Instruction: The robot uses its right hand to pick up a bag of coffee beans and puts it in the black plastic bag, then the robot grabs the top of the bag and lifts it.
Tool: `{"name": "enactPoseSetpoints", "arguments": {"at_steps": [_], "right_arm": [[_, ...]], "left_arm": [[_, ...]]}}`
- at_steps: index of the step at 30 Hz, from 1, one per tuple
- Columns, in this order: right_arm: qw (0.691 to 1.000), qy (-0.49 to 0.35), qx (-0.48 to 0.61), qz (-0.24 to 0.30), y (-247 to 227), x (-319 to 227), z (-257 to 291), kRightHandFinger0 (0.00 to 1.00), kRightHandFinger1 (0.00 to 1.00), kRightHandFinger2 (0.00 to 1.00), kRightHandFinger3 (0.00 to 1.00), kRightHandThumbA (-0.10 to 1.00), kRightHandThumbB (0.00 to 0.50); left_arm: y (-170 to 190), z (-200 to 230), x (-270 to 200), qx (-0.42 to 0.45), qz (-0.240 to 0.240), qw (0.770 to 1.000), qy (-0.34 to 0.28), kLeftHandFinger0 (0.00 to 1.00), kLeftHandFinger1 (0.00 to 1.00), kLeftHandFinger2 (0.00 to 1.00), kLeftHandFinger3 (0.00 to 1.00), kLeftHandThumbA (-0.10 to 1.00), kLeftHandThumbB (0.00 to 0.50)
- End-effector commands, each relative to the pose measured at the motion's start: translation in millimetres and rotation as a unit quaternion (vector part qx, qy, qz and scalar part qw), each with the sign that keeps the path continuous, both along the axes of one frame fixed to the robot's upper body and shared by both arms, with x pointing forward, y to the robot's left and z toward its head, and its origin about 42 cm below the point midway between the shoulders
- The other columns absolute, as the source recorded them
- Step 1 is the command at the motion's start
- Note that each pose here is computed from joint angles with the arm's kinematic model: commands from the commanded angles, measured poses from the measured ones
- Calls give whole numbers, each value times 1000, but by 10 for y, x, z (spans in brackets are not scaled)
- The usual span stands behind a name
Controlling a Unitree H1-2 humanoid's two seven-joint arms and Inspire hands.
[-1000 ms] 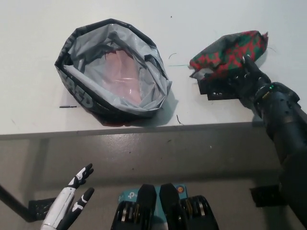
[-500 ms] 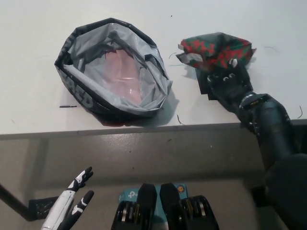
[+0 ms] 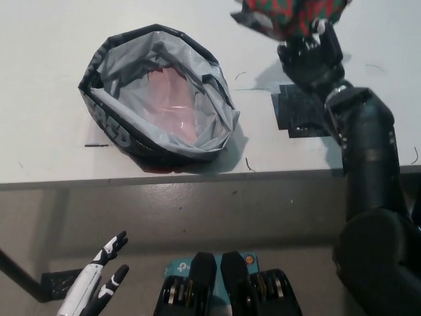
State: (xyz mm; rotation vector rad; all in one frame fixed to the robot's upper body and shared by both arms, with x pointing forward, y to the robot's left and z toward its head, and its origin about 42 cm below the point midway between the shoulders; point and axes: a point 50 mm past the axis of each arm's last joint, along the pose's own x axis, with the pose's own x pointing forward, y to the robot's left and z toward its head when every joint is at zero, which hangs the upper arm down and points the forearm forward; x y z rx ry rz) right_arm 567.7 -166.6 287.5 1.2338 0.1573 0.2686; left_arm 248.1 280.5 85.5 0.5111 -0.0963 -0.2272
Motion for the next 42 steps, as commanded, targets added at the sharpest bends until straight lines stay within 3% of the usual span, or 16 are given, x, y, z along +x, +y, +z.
{"name": "enactPoseSetpoints", "arguments": {"at_steps": [1, 3, 8, 9, 13, 16, 22, 23, 24, 28, 30, 31, 32, 33, 36, 42], "right_arm": [[993, -109, 35, 18, 167, 46, 849, 0, 60, 642, 1000, -100, 96], [993, -111, 33, 17, 186, 40, 933, 0, 96, 675, 1000, -100, 134], [992, -122, -16, 29, 294, 29, 1121, 0, 96, 631, 1000, -100, 104], [991, -128, -32, 32, 323, 22, 1151, 0, 68, 592, 1000, -100, 59], [985, -141, -83, 50, 524, -6, 1285, 0, 0, 498, 1000, -100, 82], [982, -148, -97, 67, 628, -17, 1299, 0, 0, 488, 966, -100, 89], [978, -140, -128, 88, 919, -47, 1356, 0, 0, 430, 1000, -100, 47], [976, -143, -133, 92, 977, -57, 1362, 0, 0, 449, 1000, -100, 124], [975, -145, -136, 96, 1015, -63, 1366, 0, 0, 428, 1000, -100, 95], [971, -145, -155, 108, 1235, -71, 1327, 0, 1, 442, 1000, -100, 96], [970, -133, -168, 115, 1317, -66, 1264, 0, 6, 449, 702, -100, 87], [970, -129, -173, 116, 1333, -65, 1250, 0, 12, 473, 810, -100, 89], [969, -127, -176, 116, 1341, -63, 1244, 0, 12, 473, 810, -100, 89], [966, -126, -191, 116, 1359, -63, 1233, 0, 14, 487, 979, -100, 92], [961, -126, -216, 118, 1406, -55, 1157, 0, 19, 509, 1000, -100, 85], [938, -128, -298, 119, 1407, -16, 969, 0, 75, 571, 1000, -100, 52]], "left_arm": [[59, 54, -20, 13, -7, 1000, -26, 1000, 1000, 1000, 1000, 1000, 119], [60, 55, -18, 16, -8, 1000, -25, 1000, 1000, 1000, 1000, 1000, 125], [54, 55, -42, 13, -8, 1000, -21, 1000, 1000, 981, 1000, 1000, 124], [53, 51, -48, 13, -9, 1000, -19, 1000, 1000, 979, 1000, 1000, 139], [50, 31, -45, 18, -12, 1000, -14, 1000, 1000, 966, 1000, 1000, 166], [40, 21, -50, 21, -15, 1000, -14, 1000, 1000, 962, 1000, 1000, 183], [37, 40, -15, 27, -21, 999, -16, 1000, 996, 934, 1000, 1000, 185], [39, 44, -9, 26, -24, 999, -15, 1000, 1000, 940, 1000, 1000, 165], [39, 48, -3, 25, -26, 999, -14, 1000, 1000, 942, 1000, 1000, 164], [32, 67, 10, 24, -27, 999, -9, 1000, 991, 933, 1000, 1000, 187], [31, 64, 9, 27, -29, 999, -11, 1000, 977, 933, 1000, 1000, 190], [30, 64, 13, 28, -30, 999, -12, 1000, 975, 933, 1000, 1000, 191], [30, 64, 16, 28, -30, 999, -13, 1000, 975, 933, 1000, 1000, 191], [29, 68, 25, 30, -30, 999, -14, 1000, 971, 931, 1000, 1000, 193], [25, 91, 56, 29, -35, 999, -20, 1000, 959, 912, 1000, 1000, 166], [16, 115, 89, 41, -40, 998, -23, 1000, 957, 915, 1000, 1000, 174]]}}
